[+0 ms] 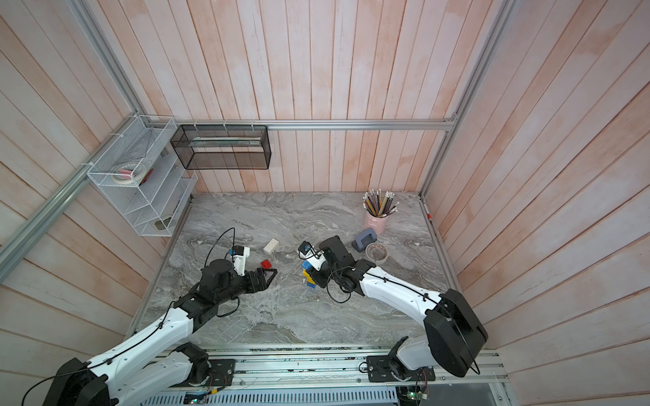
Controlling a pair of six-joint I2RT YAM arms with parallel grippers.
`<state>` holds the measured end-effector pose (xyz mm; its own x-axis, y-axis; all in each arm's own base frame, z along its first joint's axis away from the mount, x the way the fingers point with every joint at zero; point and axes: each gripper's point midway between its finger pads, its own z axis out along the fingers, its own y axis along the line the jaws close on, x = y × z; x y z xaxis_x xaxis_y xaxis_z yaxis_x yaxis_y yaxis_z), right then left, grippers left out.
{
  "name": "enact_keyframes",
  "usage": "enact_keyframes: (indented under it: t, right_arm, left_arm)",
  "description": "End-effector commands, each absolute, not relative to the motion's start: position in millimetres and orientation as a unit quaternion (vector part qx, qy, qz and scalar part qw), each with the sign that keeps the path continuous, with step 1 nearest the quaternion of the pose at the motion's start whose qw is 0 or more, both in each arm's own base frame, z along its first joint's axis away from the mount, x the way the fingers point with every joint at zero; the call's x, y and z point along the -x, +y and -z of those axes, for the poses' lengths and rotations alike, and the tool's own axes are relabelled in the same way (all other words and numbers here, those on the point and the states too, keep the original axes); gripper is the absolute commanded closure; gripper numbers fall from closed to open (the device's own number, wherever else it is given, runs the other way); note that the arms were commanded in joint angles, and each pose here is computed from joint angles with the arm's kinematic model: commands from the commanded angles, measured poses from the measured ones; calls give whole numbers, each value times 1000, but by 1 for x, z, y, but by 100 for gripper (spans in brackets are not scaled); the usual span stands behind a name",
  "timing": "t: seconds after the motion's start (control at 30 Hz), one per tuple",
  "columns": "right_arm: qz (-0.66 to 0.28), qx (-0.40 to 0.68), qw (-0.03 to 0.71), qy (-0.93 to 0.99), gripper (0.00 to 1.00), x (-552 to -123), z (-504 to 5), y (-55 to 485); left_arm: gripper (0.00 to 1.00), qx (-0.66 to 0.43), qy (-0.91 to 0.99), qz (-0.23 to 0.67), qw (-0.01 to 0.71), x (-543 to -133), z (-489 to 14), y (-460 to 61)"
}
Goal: Assemble a spoon with lego
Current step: Assemble the lego brick with the lego brick.
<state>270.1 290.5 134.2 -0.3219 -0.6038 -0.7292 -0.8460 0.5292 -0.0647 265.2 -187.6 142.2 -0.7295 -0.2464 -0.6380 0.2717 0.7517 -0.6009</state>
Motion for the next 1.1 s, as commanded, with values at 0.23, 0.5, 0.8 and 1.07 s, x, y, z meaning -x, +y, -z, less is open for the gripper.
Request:
enact_keyframes:
  t: [0.23,0.5,0.8,1.07]
  right_arm:
    - [-167,470,331,801,100,-270,-118,294]
    - [-159,473,317,807,100,-270,-117,291]
    - [-149,472,314,810,100,-274,-116,288]
    - [-145,479,320,804,100,-281,-127,294]
  left_arm:
    - [0,-14,862,342,375,-264,-139,-184]
    - [0,-14,861,341,376,-264,-139,-183]
    - [0,-15,862,341,376,-263,-138,-182]
    - [0,-18,862,343,374,-262,-137,-183]
